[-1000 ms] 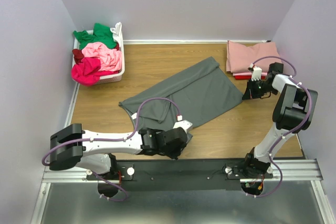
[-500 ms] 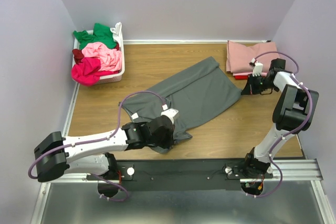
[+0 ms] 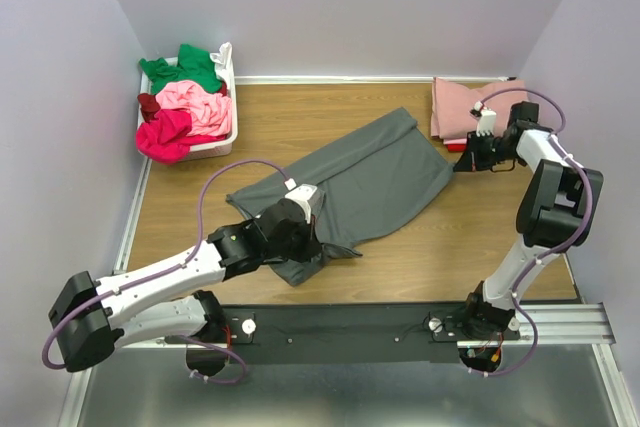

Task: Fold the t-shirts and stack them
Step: Fold the tshirt

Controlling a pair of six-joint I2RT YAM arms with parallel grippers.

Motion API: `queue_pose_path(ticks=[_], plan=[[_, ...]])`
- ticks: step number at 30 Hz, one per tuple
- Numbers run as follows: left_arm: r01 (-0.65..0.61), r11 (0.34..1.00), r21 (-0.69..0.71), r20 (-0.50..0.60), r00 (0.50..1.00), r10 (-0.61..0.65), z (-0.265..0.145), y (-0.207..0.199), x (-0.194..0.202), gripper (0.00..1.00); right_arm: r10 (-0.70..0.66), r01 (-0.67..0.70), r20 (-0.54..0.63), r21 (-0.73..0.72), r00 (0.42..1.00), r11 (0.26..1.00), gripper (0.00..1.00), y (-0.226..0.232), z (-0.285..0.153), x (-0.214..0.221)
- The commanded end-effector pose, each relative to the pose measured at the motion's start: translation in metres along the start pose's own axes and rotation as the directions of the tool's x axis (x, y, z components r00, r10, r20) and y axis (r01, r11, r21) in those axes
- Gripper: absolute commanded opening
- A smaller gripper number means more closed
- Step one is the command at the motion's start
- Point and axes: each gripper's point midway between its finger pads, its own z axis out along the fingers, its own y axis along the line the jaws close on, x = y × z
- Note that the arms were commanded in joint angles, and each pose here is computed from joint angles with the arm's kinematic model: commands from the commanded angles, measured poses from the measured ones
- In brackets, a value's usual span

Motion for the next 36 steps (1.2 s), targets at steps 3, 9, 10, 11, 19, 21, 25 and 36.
queue_pose_path(ticks=[3,9,10,11,19,21,25,36], plan=[[-0.001,0.999,-0.036,0.08,0.997,0.004,-0.01,0.011,-0.03,0.0,0.019,-0.018,0.015,-0.038,1.0,0.999,0.0,0.006,0.006,-0.017],[-0.015,0.996,-0.088,0.128,0.991,0.026,-0.016,0.022,-0.063,0.0,0.013,-0.013,0.007,-0.054,1.0,0.998,0.01,0.013,0.014,-0.024],[-0.005,0.994,-0.111,0.127,0.992,0.02,-0.016,0.03,-0.066,0.0,0.009,-0.009,0.009,-0.054,1.0,0.998,0.01,0.014,0.015,-0.026],[0.003,0.993,-0.121,0.129,0.992,0.012,-0.017,0.033,-0.067,0.0,0.016,-0.015,0.012,-0.06,1.0,0.998,0.01,0.015,0.016,-0.028],[0.089,0.977,-0.194,0.172,0.984,-0.055,-0.031,0.074,-0.076,0.0,0.048,-0.047,0.021,-0.071,0.999,0.996,0.0,0.012,0.025,-0.043],[0.097,0.975,-0.2,0.187,0.981,-0.059,-0.035,0.081,-0.08,0.0,0.056,-0.054,0.031,-0.071,0.998,0.996,0.0,0.01,0.025,-0.049],[0.092,0.978,-0.188,0.191,0.98,-0.055,-0.037,0.084,-0.087,0.0,0.092,-0.088,0.036,-0.086,0.995,0.992,0.01,0.008,0.031,-0.053],[0.106,0.964,-0.244,0.239,0.97,-0.046,-0.045,0.107,-0.113,0.0,0.115,-0.109,0.056,-0.102,0.992,0.989,0.0,0.008,0.041,-0.065]])
